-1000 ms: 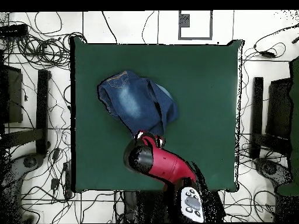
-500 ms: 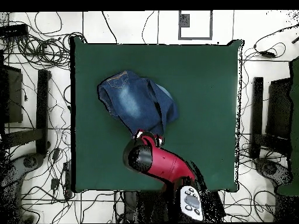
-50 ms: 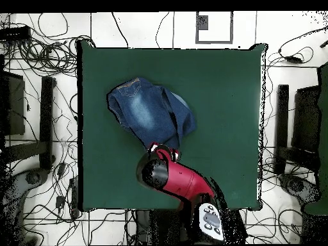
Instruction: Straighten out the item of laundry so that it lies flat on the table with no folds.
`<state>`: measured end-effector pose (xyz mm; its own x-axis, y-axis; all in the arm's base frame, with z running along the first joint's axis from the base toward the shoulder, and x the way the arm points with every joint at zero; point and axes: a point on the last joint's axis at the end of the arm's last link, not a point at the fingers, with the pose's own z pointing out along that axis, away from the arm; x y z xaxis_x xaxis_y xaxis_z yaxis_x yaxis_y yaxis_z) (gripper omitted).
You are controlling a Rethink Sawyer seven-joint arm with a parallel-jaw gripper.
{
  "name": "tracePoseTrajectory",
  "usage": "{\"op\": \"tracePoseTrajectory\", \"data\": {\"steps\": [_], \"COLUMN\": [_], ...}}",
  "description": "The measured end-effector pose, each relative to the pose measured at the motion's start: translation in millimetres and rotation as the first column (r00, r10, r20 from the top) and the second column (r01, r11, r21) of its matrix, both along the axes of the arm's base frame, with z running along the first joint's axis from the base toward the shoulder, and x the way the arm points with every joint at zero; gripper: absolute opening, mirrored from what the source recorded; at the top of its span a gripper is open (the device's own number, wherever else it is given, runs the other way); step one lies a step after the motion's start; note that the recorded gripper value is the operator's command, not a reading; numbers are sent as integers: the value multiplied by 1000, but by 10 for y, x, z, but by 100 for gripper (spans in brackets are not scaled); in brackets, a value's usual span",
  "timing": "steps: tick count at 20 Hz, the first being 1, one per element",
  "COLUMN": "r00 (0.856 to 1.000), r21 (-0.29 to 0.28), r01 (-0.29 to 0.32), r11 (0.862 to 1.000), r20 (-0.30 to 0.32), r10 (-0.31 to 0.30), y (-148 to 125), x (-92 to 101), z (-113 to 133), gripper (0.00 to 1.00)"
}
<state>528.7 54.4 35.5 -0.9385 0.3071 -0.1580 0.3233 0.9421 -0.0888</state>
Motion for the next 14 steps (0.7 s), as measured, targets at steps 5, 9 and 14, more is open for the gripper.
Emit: {"op": "tracePoseTrajectory", "data": {"steps": [5, 9, 14], "r00": [1000, 1000, 1000], "r21": [1, 2, 5], "r01": [0, 0, -4], "r11": [1000, 1000, 1000], "r20": [3, 9, 11], "r10": [0, 0, 4], "y": [1, 2, 32], "x": [7, 16, 5], "z": [-2, -17, -100], "gripper": [100, 100, 100]}}
